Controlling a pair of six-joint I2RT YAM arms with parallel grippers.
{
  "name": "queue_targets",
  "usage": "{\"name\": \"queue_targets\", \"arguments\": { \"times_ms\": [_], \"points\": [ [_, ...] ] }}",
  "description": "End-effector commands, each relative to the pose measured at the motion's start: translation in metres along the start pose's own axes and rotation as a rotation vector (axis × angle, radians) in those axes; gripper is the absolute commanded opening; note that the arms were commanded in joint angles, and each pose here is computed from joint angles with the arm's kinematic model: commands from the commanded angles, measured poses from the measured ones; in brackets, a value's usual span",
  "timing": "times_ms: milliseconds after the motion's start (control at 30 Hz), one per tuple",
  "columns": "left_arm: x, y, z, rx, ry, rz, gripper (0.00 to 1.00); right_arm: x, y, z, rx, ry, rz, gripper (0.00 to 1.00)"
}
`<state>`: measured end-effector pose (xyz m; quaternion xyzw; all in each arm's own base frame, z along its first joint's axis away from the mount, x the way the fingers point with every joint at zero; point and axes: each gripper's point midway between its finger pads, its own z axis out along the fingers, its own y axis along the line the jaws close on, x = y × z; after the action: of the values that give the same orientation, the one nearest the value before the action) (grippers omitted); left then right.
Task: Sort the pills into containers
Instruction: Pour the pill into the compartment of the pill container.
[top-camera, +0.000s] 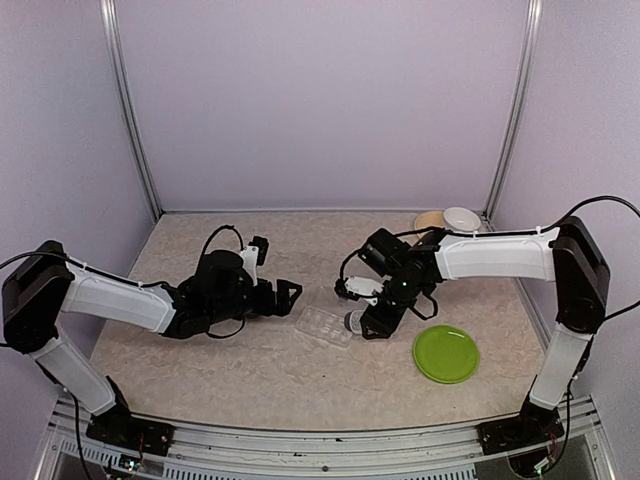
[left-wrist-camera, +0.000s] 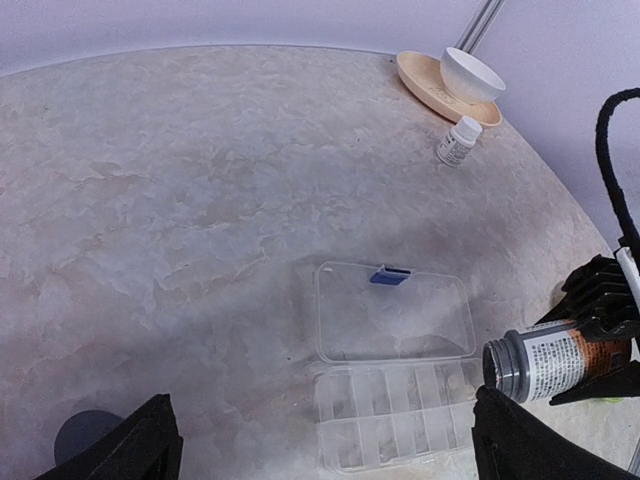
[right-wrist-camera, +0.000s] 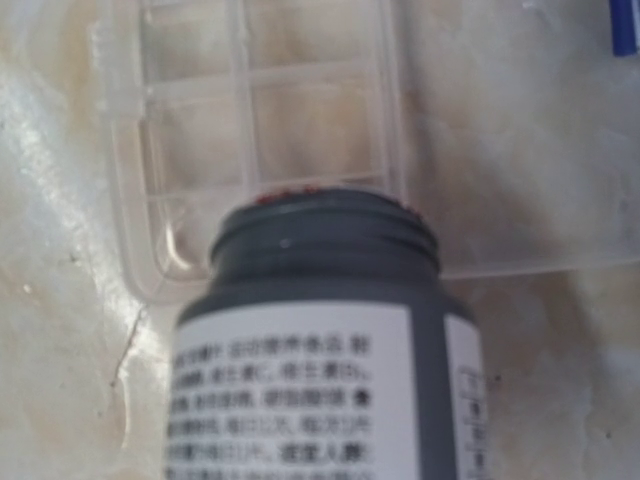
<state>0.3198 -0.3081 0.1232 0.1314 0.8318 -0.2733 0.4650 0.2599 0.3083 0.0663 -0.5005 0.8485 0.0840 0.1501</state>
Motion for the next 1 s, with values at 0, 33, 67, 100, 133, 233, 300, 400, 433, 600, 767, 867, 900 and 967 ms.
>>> {"name": "queue_targets", "arguments": {
  "times_ms": [0,33,67,100,133,233,300,400,433,600,767,867,900,967],
  "points": [
    [-0.01,-0.005,-0.004,0.024,-0.033,-0.013,0.99,-0.003,0.004,0.001,-0.012,0.007,-0.012,0.0],
    [-0.01,-0.005,-0.004,0.023,-0.032,-0.015,0.99,-0.003,0.004,0.002,-0.013,0.009,-0.013,0.0],
    [-0.01,-0.005,-0.004,0.023,-0.033,-0.014,0.99,-0.002,0.004,0.002,-0.014,0.014,-0.011,0.0],
    [-0.01,-0.005,-0.004,0.023,-0.032,-0.014,0.99,-0.001,0.004,0.003,-0.013,0.019,-0.011,0.0],
    [-0.01,-0.005,-0.004,0.024,-0.032,-0.014,0.99,0.0,0.004,0.003,-0.012,0.023,-0.011,0.0],
    [-0.009,-0.004,-0.004,0.023,-0.031,-0.016,0.99,0.0,0.004,0.003,-0.013,0.026,-0.009,0.0],
    [-0.008,-0.004,-0.004,0.022,-0.031,-0.018,0.99,0.0,0.004,0.002,-0.012,0.026,-0.007,0.0],
    [-0.008,-0.004,-0.004,0.022,-0.031,-0.018,0.99,-0.003,0.002,-0.001,-0.005,0.02,-0.007,0.0],
    [-0.008,-0.004,-0.003,0.022,-0.03,-0.018,0.99,-0.005,0.002,-0.002,-0.003,0.012,-0.008,0.0],
    [-0.01,-0.004,-0.005,0.024,-0.04,-0.024,0.99,-0.018,0.002,-0.012,0.004,-0.086,-0.012,0.0],
    [-0.013,-0.004,-0.006,0.023,-0.045,-0.026,0.99,-0.037,-0.001,-0.027,0.034,-0.22,-0.016,0.0],
    [-0.016,-0.005,-0.007,0.02,-0.05,-0.028,0.99,-0.044,-0.004,-0.038,0.057,-0.291,-0.012,0.0],
    [-0.018,-0.005,-0.006,0.021,-0.052,-0.029,0.99,-0.045,-0.003,-0.041,0.061,-0.314,-0.012,0.0],
    [-0.019,-0.006,-0.006,0.023,-0.055,-0.034,0.99,-0.052,-0.003,-0.052,0.068,-0.39,-0.017,0.0]
  ]
}}
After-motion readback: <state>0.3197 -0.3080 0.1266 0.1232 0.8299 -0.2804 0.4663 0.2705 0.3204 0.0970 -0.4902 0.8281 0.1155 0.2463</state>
